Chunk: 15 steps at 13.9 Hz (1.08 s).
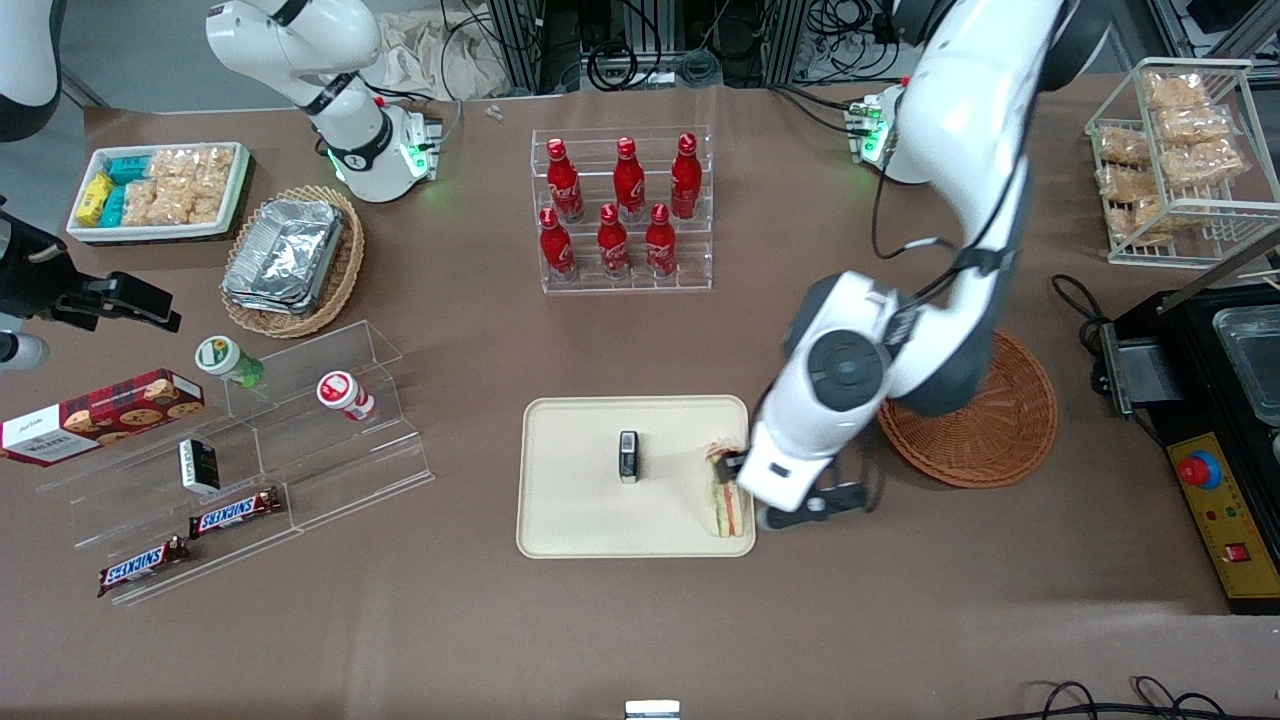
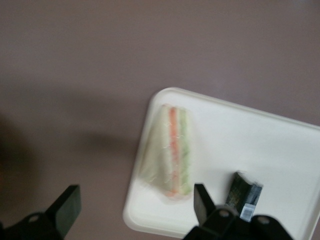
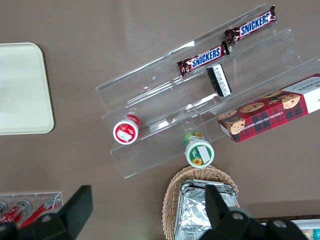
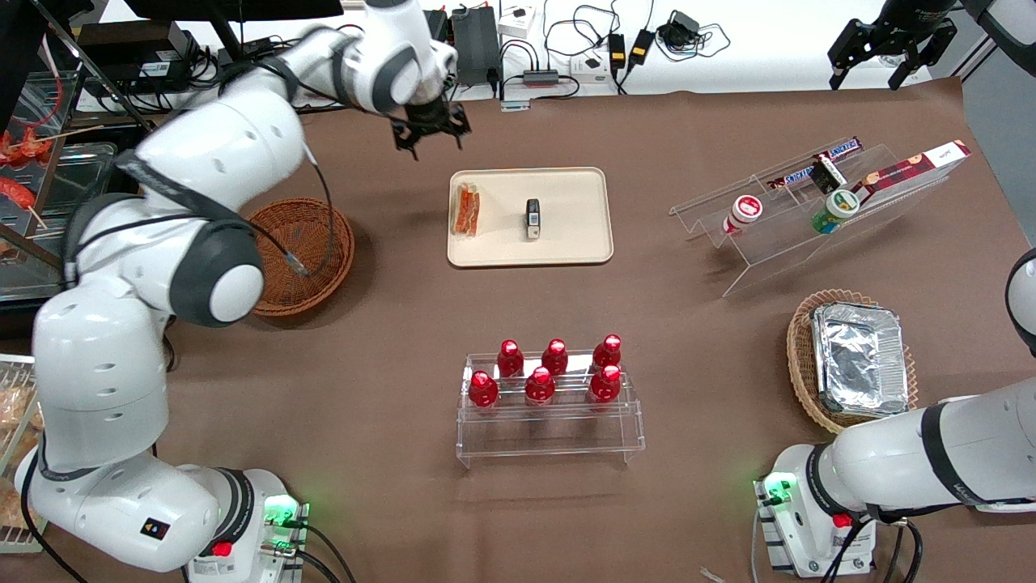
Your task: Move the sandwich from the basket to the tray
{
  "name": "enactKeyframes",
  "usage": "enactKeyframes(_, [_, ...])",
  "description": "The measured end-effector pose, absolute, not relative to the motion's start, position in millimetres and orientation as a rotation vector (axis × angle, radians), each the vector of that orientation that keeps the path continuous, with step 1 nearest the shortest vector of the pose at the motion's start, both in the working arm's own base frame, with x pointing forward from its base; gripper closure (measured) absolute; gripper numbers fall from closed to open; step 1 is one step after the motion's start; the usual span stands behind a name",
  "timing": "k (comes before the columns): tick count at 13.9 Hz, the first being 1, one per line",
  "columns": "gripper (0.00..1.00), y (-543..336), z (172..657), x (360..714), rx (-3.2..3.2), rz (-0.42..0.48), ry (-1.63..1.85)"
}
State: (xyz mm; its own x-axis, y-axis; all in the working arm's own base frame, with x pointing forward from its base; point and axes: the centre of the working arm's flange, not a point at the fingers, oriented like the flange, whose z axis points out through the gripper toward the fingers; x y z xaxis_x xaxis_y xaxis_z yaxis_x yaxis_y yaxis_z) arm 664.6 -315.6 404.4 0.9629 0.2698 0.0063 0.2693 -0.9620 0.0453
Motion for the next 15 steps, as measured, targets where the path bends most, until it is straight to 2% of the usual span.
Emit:
enactKeyframes(2, [0.0, -243, 467, 665, 3.102, -0.027, 0.373])
enactKeyframes(4, [0.0, -186, 509, 652, 3.099, 0.008, 0.378])
enactKeyframes(6, [0.0, -147, 528, 625, 3.096, 0.069, 0.343])
enactKeyframes(9, [0.0, -83, 543, 589, 3.112, 0.107, 0.26])
enactKeyframes(12, [0.0, -17, 570, 584, 3.114, 0.124, 0.267])
enactKeyframes(15, [0.0, -1, 598, 592, 3.108, 0.142, 0.292])
